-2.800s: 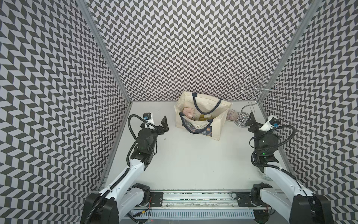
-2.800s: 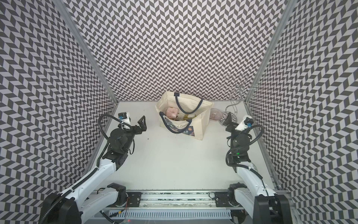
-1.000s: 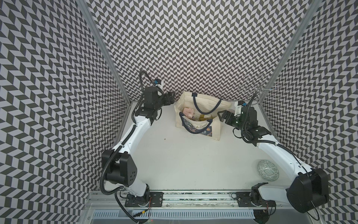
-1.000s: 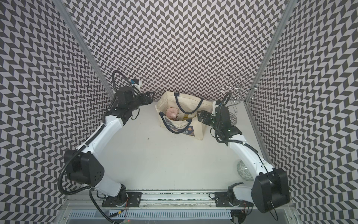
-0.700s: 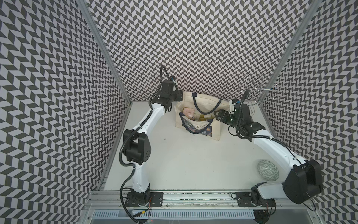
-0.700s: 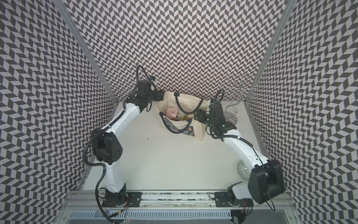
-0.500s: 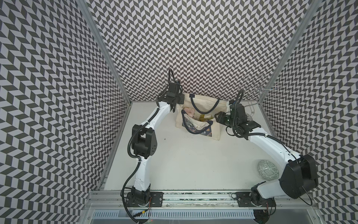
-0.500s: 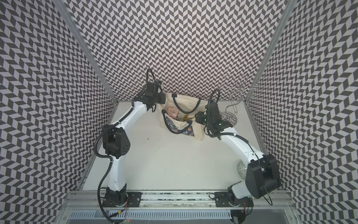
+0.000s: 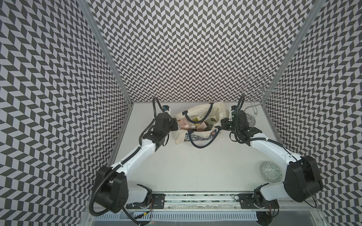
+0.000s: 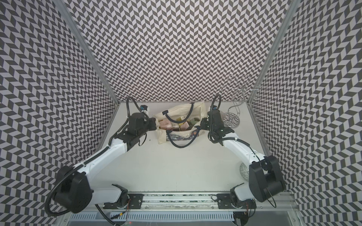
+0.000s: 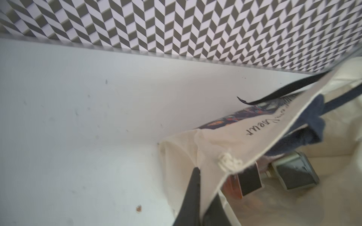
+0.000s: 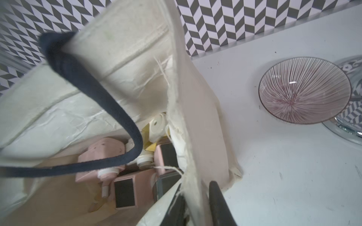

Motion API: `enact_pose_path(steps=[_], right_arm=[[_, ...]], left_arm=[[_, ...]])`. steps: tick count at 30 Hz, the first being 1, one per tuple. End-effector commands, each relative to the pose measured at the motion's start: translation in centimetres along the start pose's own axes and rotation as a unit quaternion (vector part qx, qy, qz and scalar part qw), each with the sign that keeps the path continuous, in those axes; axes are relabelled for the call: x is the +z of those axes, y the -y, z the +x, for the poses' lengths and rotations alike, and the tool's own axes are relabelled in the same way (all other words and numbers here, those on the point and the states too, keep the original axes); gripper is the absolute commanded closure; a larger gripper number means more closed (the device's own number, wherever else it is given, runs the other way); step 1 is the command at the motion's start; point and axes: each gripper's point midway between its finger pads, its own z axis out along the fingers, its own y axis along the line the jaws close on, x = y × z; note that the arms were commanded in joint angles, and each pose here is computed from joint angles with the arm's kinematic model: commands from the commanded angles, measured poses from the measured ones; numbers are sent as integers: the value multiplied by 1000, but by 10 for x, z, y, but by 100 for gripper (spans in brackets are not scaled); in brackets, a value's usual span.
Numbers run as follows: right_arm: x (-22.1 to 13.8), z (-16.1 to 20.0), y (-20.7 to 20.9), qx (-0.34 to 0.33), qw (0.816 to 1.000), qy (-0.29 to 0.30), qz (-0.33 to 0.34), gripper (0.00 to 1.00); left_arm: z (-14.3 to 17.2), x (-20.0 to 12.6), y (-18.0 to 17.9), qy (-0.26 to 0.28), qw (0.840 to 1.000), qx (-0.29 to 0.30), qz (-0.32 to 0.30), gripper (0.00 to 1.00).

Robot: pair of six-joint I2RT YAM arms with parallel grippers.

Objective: Take out the pencil sharpeners from the tote bags
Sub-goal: Adjust the canvas bag at the center of the board.

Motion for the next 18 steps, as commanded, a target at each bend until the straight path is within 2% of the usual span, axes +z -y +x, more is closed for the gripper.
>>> enact_pose_path(steps=[1, 3, 5, 8, 10, 12, 15, 18], right_arm=[[-4, 24, 5, 1, 1000, -12, -13, 79], [-9, 31, 9, -9, 1000, -25, -3, 75], [-23, 27, 14, -23, 999, -26, 19, 64], [-54, 3, 13, -35, 999, 2, 34, 55], [-75, -15, 3, -36, 999, 25, 20, 54], [-93, -26, -17, -39, 998, 44, -21, 54], [-110, -26, -65, -41, 990, 52, -124, 59], [-102, -8, -107, -46, 977, 56, -201, 63]], left_arm=[[53, 2, 13, -1, 999, -49, 16, 100], [70, 3, 18, -9, 999, -34, 5, 100], [84, 5, 22, -22, 1000, -17, -3, 100], [91, 9, 22, -43, 999, -19, -13, 100], [89, 10, 24, -45, 999, -14, -13, 100], [84, 7, 27, -45, 999, -9, -9, 100], [78, 0, 27, -37, 999, -3, -8, 100], [84, -6, 18, -32, 999, -3, -11, 100]])
